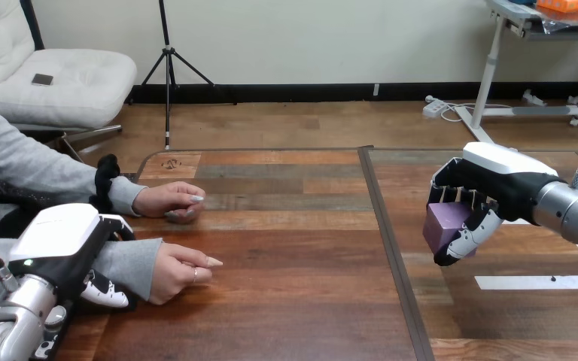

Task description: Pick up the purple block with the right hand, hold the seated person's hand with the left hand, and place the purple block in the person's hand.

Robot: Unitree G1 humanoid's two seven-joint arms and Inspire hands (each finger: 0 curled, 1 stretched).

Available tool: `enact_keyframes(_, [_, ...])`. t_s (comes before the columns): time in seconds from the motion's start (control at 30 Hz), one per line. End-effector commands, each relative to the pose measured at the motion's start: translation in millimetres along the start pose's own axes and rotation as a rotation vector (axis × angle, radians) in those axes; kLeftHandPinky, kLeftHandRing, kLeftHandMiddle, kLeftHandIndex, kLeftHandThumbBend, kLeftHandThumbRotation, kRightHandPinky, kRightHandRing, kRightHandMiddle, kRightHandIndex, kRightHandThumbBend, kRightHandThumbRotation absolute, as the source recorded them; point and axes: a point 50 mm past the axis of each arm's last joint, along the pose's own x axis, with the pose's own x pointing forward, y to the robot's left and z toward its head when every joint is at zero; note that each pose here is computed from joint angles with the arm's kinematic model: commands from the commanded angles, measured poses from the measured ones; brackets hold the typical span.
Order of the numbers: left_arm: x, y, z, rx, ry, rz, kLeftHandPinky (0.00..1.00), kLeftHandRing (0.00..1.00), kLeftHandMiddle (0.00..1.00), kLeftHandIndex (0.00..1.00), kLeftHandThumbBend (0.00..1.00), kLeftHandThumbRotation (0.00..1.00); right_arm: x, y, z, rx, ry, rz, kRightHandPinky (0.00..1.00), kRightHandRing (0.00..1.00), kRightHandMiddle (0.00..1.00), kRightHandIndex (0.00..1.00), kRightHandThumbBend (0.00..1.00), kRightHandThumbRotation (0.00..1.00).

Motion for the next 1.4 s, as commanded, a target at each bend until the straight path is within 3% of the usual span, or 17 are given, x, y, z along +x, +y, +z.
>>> enact_keyframes(0.0, [5.2, 1.6, -2.0, 0.035, 0.004, -0.007, 0.41, 0.51, 0.56, 0.55, 0.93, 0.00, 1.7, -19.1, 8.9, 0.011, -0.043, -0.086, 0.36, 0.40, 0.45, 0.44, 0.79, 0.00])
enact_keyframes(1.37, [10.3, 0.5, -3.4, -0.057, 0.013, -0.061, 0.26, 0.33, 0.41, 0.41, 0.86, 0.00, 0.9, -20.2, 8.1, 0.007, -0.040, -0.096, 0.36, 0.40, 0.45, 0.44, 0.80, 0.00])
